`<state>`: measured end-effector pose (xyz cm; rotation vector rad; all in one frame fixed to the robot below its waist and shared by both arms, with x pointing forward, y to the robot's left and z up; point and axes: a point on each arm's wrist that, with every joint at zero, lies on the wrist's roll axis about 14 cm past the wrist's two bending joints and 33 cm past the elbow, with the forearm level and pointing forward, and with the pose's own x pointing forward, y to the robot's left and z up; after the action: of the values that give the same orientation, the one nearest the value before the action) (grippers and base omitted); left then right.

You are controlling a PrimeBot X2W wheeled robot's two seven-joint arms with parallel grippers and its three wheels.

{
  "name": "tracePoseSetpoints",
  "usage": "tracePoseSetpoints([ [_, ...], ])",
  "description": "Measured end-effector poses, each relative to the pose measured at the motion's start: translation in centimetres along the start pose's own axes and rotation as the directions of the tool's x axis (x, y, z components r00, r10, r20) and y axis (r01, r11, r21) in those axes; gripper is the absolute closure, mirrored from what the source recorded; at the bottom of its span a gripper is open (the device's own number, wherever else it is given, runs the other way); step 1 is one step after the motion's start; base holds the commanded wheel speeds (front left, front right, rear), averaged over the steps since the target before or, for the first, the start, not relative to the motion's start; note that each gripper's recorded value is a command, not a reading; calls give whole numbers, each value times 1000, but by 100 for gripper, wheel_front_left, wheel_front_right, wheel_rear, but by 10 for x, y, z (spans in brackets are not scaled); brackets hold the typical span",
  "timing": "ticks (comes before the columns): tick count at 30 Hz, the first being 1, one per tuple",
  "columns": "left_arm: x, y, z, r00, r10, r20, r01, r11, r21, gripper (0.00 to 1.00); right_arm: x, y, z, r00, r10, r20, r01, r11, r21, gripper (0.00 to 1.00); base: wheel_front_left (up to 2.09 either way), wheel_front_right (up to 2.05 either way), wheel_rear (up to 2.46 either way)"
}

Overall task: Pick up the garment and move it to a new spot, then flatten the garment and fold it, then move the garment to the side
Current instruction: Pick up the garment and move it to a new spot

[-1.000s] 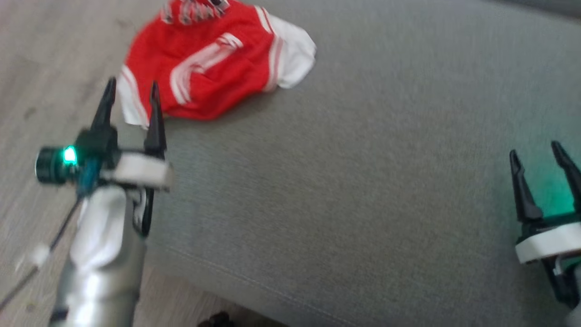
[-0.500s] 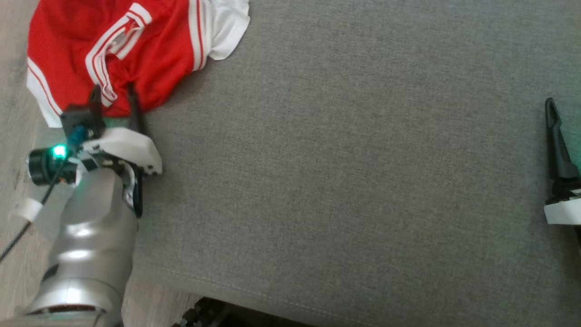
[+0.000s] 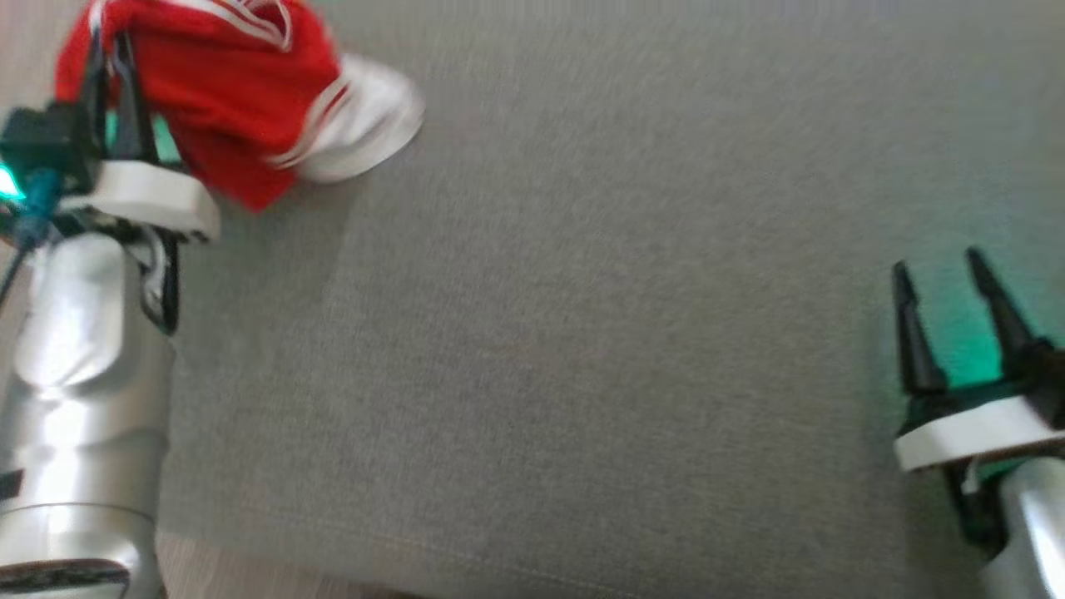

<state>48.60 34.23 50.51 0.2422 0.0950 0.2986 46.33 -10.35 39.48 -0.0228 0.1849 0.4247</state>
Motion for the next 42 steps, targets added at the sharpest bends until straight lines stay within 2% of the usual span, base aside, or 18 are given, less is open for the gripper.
tracePoseSetpoints([
  [3, -4, -2, 62, 985, -50, 166, 46, 998, 31, 100, -16, 8, 20, 999, -24, 42, 23, 999, 27, 0, 0, 0, 0],
  [5, -12, -13, 102, 957, -110, 269, 92, 993, 77, 100, -30, 11, 33, 996, -46, 73, 44, 998, 40, 0, 0, 0, 0],
  [8, -29, -37, 161, 889, -201, 411, 167, 979, 119, 100, -55, 13, 49, 991, -77, 111, 73, 996, 44, 0, 0, 0, 0],
  [11, -48, -73, 217, 800, -295, 523, 248, 956, 159, 100, -81, 10, 60, 981, -125, 148, 119, 992, 53, 0, 0, 0, 0],
  [15, -85, -145, 278, 646, -434, 628, 407, 892, 198, 100, -113, -6, 75, 954, -219, 203, 207, 975, 78, 0, 0, 0, 0],
  [19, -124, -219, 305, 514, -550, 658, 584, 786, 200, 100, -142, -19, 77, 929, -295, 222, 281, 955, 94, 0, 0, 0, 0],
  [21, -139, -250, 302, 470, -601, 646, 649, 731, 209, 100, -154, -24, 76, 917, -329, 224, 313, 944, 104, 0, 0, 0, 0],
  [24, -153, -296, 269, 432, -688, 582, 733, 645, 218, 100, -168, -29, 73, 901, -373, 220, 353, 927, 125, 0, 0, 0, 0],
  [26, -163, -327, 232, 403, -753, 521, 782, 579, 232, 100, -174, -34, 69, 892, -401, 208, 380, 915, 134, 0, 0, 0, 0],
  [29, -168, -362, 153, 402, -830, 386, 847, 497, 187, 100, -173, -38, 61, 893, -414, 180, 395, 909, 130, 0, 0, 0, 0],
  [30, -167, -368, 120, 417, -850, 321, 861, 483, 160, 82, -170, -39, 59, 896, -410, 168, 394, 911, 121, 0, 0, 0, 0],
  [31, -165, -371, 90, 445, -858, 257, 865, 486, 123, 3, -167, -40, 58, 897, -410, 162, 395, 911, 117, 0, 0, 0, 0],
  [33, -162, -369, 35, 501, -855, 135, 857, 512, 58, 0, -162, -42, 58, 898, -411, 159, 397, 911, 114, 0, 0, 0, 0],
  [35, -165, -365, 5, 540, -839, 68, 841, 541, -9, 0, -161, -46, 57, 896, -418, 152, 405, 907, 113, 0, 0, 0, 0],
  [39, -167, -349, 26, 628, -764, 147, 778, 618, -110, 0, -162, -43, 54, 897, -416, 147, 401, 908, 122, 0, 0, 0, 0],
  [42, -176, -322, 25, 695, -702, 155, 719, 672, -178, 0, -168, -32, 43, 905, -407, 121, 390, 910, 140, 0, 0, 0, 0],
])
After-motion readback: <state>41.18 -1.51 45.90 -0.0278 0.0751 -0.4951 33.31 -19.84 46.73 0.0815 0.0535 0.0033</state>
